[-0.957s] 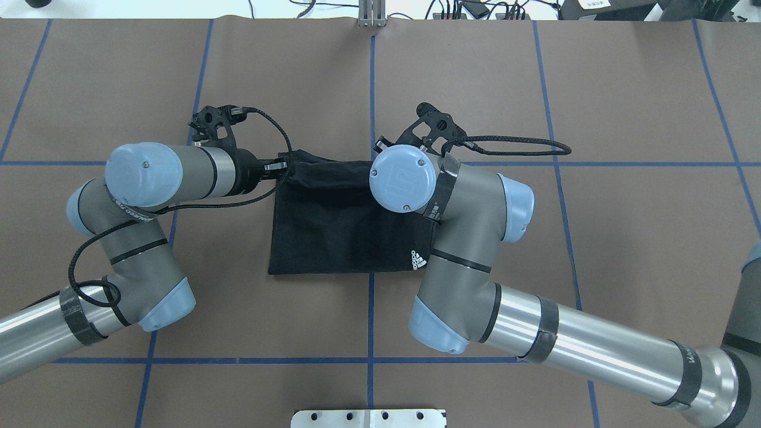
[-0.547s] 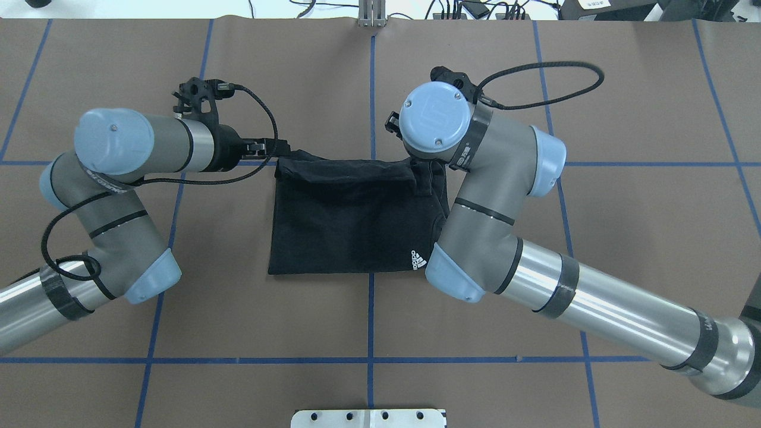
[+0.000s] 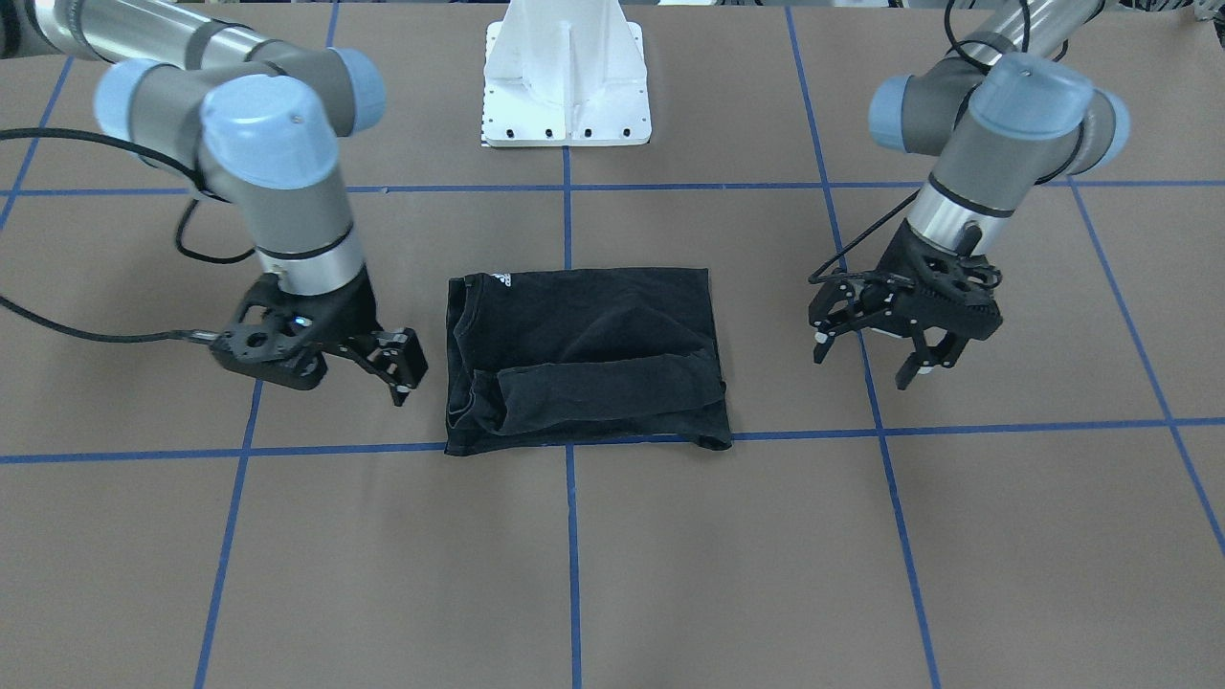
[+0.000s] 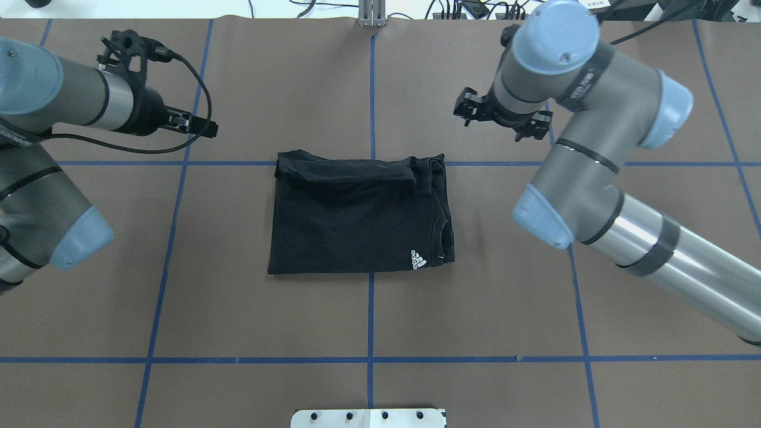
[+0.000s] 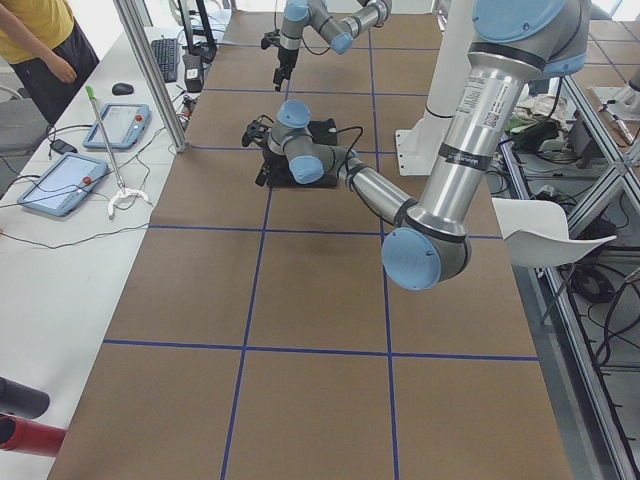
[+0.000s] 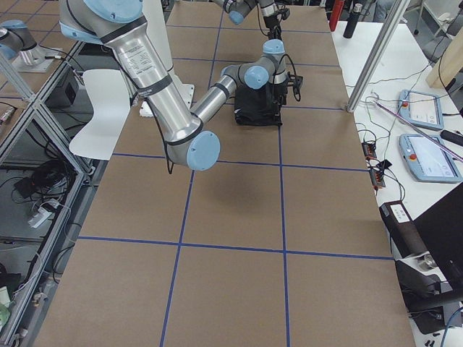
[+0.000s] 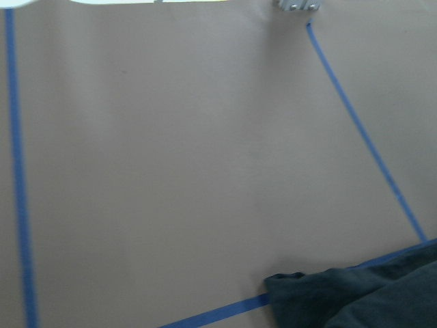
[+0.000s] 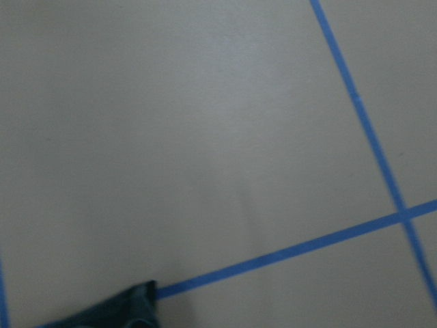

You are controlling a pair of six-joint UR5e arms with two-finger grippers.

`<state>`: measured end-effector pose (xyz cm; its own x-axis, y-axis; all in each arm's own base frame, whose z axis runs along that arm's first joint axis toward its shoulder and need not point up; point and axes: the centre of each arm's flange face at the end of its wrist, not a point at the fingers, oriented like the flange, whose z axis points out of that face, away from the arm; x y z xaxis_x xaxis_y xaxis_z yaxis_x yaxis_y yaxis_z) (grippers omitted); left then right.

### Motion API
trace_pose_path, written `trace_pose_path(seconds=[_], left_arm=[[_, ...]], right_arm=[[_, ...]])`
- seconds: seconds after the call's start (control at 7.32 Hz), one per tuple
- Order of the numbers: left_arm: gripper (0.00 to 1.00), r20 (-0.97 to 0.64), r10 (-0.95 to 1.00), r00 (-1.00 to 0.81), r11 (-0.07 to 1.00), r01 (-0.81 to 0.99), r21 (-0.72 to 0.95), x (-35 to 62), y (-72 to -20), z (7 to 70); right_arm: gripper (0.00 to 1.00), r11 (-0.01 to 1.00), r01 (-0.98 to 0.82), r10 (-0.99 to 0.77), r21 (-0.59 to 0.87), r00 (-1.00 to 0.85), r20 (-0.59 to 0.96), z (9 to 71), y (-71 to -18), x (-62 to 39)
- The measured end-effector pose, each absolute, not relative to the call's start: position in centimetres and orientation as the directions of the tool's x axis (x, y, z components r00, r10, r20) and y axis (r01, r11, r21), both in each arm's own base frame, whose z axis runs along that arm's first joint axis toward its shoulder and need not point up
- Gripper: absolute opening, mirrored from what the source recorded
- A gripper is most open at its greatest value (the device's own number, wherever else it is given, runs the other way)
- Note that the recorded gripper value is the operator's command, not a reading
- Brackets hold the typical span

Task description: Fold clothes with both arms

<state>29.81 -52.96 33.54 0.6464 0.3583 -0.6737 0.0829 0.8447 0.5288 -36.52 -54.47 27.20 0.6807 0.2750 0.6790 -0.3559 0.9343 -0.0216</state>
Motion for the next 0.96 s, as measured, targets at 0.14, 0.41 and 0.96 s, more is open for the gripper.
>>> trace_pose_path(seconds=[0.14, 0.41, 0.96], left_arm=[[1.00, -0.608, 0.389, 0.692, 0.831, 0.022, 0.556, 26.0, -52.4, 35.0], [1.00, -0.536, 0.422, 0.731, 0.826, -0.066, 0.560, 17.9, -51.9, 39.5], [1.00, -0.560, 0.321, 0.763, 0.923, -0.118, 0.367, 6.0, -50.5, 49.0]], right_arm=[[1.00, 0.959, -0.283, 0.206, 0.009, 0.719, 0.664, 30.7, -53.5, -31.0], [1.00, 0.989, -0.136, 0.064, 0.066, 0.773, 0.632, 38.6, -51.3, -19.3], [1.00, 0.991, 0.068, -0.125, 0.115, 0.783, 0.609, 53.7, -43.8, 0.7]])
